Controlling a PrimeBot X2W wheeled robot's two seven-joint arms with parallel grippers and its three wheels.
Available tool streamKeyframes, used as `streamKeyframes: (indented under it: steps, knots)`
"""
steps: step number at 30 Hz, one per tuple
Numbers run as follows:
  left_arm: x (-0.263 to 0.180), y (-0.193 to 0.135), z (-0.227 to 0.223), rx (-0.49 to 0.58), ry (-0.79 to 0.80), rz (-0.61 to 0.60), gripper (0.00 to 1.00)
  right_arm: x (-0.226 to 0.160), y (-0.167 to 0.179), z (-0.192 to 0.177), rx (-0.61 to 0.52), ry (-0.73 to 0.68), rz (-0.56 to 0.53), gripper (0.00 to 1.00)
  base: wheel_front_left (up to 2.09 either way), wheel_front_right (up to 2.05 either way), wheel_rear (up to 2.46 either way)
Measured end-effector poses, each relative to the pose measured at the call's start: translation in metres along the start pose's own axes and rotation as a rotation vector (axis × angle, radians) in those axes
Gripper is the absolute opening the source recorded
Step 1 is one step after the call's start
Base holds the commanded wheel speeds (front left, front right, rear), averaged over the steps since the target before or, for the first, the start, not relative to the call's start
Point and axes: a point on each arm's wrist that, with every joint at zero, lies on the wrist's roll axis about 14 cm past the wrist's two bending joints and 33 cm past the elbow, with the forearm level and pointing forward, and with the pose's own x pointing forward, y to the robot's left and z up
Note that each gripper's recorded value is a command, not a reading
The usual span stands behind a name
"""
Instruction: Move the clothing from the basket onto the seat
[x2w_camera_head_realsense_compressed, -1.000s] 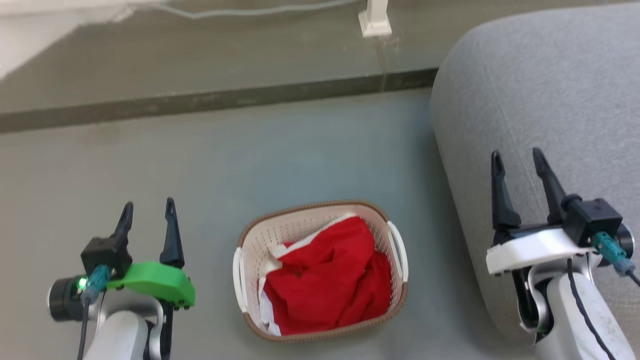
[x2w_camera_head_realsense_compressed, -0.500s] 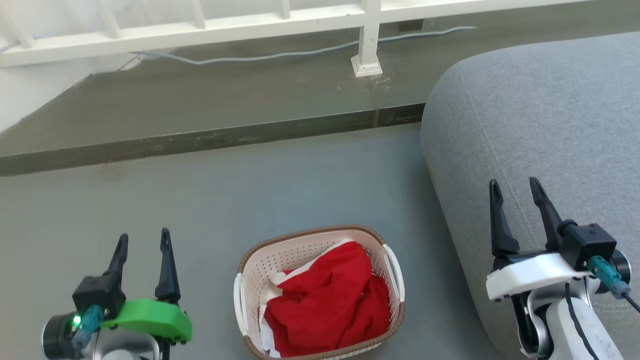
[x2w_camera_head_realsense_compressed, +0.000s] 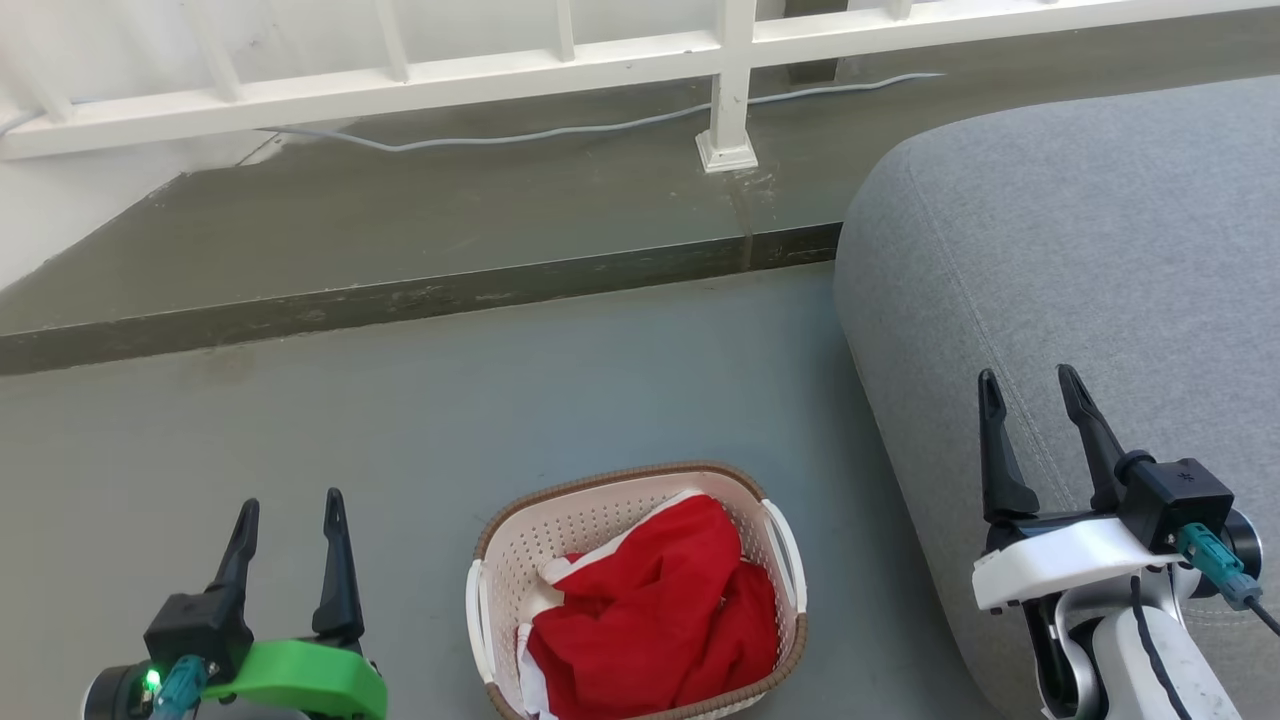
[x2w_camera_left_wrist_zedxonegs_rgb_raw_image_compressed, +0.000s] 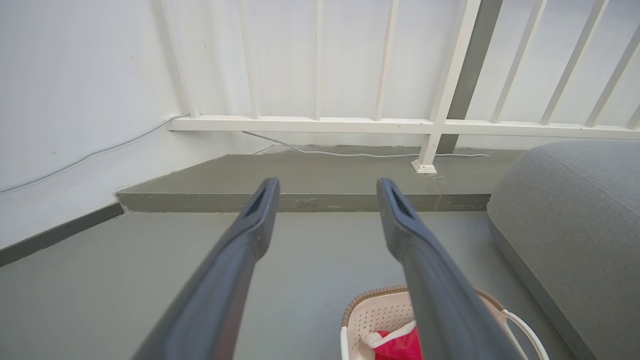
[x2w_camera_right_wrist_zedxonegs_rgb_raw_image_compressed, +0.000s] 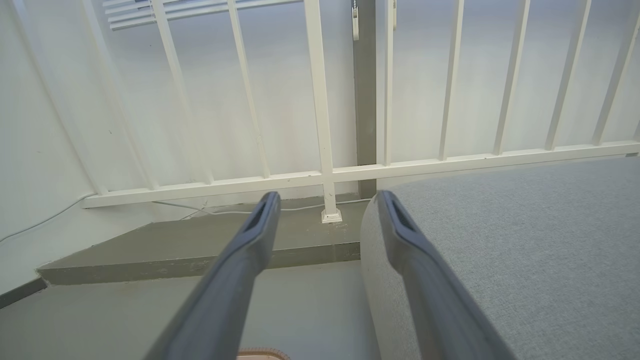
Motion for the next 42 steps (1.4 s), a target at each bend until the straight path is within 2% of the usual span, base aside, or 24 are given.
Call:
streamKeyframes:
  steps: [20,29,36,42]
  knots:
    - [0.001,0.003,0.004,0.012,-0.001,0.006,1.00,0.007,-0.002,-0.002,-0.004,0.004,-0.006,1.00,0.00,0.00,0.00]
    - [0.008,0.001,-0.007,0.024,0.048,-0.007,1.00,0.017,-0.002,-0.007,-0.009,0.016,-0.007,1.00,0.00,0.00,0.00]
    - [0.032,-0.009,-0.023,0.041,0.107,-0.061,1.00,0.045,-0.001,0.001,-0.012,-0.028,0.000,1.00,0.00,0.00,0.00]
    - [0.057,-0.032,-0.046,0.082,0.174,-0.165,1.00,0.067,-0.008,-0.004,-0.025,-0.030,-0.015,1.00,0.00,0.00,0.00]
